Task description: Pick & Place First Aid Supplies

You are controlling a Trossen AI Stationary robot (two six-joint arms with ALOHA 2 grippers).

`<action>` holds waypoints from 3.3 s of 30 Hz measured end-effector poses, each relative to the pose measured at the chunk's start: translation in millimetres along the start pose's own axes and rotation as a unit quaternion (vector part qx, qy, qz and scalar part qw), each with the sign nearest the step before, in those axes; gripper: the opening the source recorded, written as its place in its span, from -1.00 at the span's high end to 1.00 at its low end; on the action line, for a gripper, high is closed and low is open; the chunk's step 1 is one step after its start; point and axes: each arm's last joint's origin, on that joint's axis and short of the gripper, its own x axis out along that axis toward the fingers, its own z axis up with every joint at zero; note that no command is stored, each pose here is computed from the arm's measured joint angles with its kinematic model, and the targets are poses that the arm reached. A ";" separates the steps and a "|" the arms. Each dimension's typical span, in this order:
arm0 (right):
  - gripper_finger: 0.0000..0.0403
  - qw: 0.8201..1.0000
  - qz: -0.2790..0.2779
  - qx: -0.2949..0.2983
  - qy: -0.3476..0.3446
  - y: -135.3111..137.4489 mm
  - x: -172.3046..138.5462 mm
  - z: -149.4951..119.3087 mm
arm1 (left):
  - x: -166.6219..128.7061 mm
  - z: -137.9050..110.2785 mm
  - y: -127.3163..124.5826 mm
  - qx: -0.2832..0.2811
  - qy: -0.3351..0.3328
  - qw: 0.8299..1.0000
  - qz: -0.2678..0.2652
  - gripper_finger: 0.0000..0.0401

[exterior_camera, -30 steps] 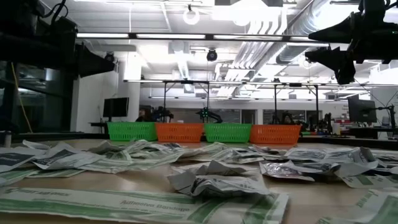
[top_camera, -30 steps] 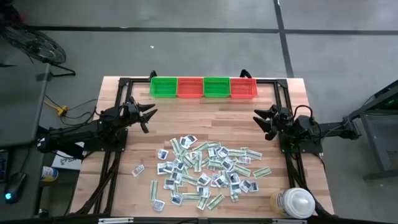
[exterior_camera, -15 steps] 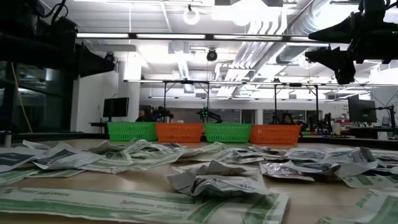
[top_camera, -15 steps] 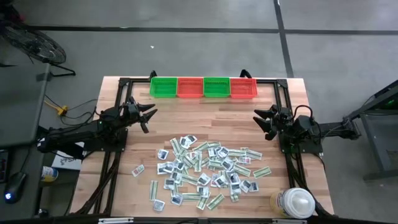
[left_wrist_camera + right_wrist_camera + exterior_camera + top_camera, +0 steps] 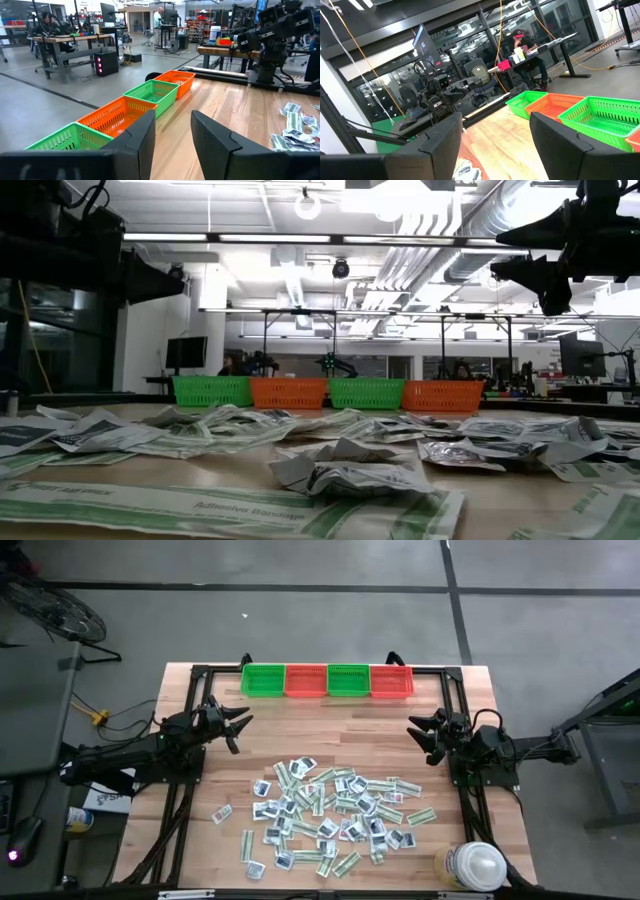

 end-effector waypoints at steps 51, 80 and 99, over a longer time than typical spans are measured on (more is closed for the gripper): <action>-0.13 1.000 -0.015 0.001 0.025 3.9 -1.3 12.2 | 0.0 -0.1 0.0 0.000 0.000 1.000 0.000 0.39; -0.14 0.908 -0.171 -0.086 0.373 58.5 52.6 101.5 | 0.0 -0.1 0.0 0.000 0.000 1.000 0.000 0.39; -0.14 0.747 -0.133 -0.171 0.628 63.5 91.2 57.9 | 0.0 0.0 0.0 0.000 0.000 1.000 0.000 0.39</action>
